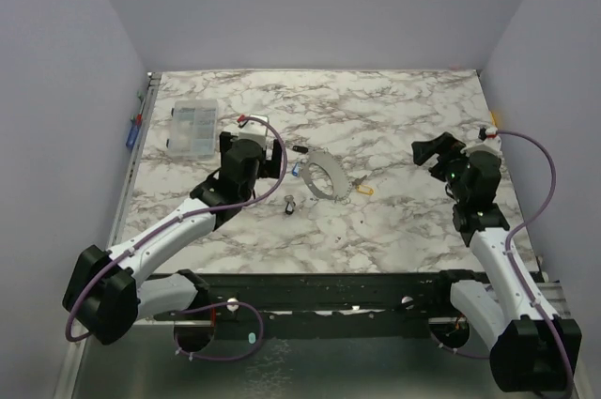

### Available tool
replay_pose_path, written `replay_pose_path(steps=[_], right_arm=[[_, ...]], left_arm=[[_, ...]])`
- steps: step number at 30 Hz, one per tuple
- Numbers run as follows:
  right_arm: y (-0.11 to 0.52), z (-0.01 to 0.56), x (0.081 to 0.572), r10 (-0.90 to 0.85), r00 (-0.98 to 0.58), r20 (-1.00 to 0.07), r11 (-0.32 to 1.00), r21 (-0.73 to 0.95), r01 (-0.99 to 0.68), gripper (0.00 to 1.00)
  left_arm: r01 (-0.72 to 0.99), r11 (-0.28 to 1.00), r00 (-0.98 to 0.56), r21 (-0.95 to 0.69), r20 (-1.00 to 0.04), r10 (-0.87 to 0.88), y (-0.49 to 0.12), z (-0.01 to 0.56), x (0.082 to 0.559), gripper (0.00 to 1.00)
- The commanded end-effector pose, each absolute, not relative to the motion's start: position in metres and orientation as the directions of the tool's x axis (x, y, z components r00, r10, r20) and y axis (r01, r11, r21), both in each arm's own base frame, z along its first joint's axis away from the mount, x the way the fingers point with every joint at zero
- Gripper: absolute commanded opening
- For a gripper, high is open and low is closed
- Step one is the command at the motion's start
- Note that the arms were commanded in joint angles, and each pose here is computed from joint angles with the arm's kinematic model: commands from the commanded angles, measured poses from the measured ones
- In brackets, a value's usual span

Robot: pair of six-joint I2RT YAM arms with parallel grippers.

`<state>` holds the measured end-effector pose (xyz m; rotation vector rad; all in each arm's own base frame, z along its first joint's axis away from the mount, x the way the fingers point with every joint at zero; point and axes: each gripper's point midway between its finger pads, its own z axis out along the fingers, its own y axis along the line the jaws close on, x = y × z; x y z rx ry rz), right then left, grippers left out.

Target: Put the keys on the keyring

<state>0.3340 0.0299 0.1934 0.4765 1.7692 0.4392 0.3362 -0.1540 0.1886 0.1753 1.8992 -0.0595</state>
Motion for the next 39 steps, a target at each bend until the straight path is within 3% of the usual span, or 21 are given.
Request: replay_pose_path(steps=[1, 8, 20, 28, 34, 39], right_arm=[[0.047, 0.198, 0.317, 0.558, -0.247, -0.792, 0.819, 0.573, 0.010, 1.00], [0.056, 0.180, 0.304, 0.551, -0.362, -0.752, 0.814, 0.580, 0.032, 1.00], [0.067, 0.147, 0.302, 0.527, -0.600, -0.602, 0.815, 0.559, 0.154, 0.99], [0.075, 0.141, 0.307, 0.473, -0.659, -0.584, 0.858, 0.475, 0.195, 0.98], [0.089, 0.150, 0.310, 0.383, -0.653, -0.654, 0.885, 0.463, 0.055, 0.98], [0.091, 0.149, 0.308, 0.369, -0.651, -0.664, 0.887, 0.461, 0.032, 0.98]], left_arm=[[0.091, 0.993, -0.414, 0.074, -0.904, 0.105, -0.141, 0.169, 0.326, 0.99], [-0.013, 0.999, -0.461, -0.032, -0.887, -0.034, -0.129, 0.183, 0.309, 0.99], [0.034, 0.968, -0.398, -0.249, -0.892, -0.216, -0.126, 0.208, 0.273, 0.99], [0.098, 0.982, -0.479, -0.160, -0.873, -0.095, -0.157, 0.194, 0.295, 0.90], [0.179, 0.981, -0.521, -0.072, -0.853, 0.032, -0.203, 0.163, 0.293, 0.81], [0.320, 0.947, -0.520, -0.039, -0.842, 0.141, -0.255, 0.139, 0.283, 0.74]])
